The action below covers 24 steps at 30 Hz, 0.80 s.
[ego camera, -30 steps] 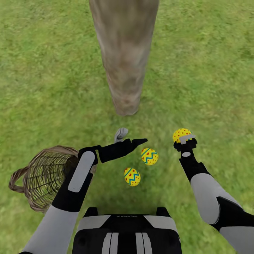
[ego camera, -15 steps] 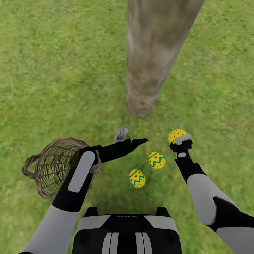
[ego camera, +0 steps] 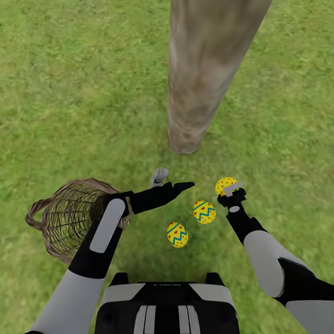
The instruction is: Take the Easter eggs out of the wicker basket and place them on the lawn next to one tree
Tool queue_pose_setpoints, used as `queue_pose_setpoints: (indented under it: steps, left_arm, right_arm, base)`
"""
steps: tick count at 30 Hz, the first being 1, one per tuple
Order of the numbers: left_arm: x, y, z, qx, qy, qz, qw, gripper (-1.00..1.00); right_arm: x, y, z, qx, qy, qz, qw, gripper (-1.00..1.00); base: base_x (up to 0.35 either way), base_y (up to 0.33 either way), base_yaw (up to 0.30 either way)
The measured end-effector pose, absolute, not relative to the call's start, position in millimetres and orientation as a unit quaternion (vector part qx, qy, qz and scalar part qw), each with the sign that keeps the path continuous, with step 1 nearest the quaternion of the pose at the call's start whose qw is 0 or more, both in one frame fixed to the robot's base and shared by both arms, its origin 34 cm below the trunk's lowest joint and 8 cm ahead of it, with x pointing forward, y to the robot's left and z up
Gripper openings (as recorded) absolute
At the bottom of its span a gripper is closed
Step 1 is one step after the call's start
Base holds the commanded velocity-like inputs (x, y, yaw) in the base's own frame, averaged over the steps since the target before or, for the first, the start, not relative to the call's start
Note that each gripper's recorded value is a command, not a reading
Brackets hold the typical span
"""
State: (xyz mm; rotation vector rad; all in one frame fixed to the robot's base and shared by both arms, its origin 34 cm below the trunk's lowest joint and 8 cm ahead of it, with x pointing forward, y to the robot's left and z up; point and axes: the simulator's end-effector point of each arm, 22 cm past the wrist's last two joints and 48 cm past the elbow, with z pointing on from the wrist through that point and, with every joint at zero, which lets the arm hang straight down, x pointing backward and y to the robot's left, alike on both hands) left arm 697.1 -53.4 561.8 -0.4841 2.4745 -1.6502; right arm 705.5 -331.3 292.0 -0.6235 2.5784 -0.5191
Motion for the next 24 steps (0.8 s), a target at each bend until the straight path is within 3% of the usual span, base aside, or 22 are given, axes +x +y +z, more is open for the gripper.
queue_pose_setpoints:
  steps: [24]
  left_arm:
    - [693,-55,518,-0.160,0.819,-0.547,0.064,1.00]
  right_arm:
    - [706,-332,251,-0.227,0.929,-0.192,0.223,-1.00]
  base:
    - [0.000,0.000,0.000]
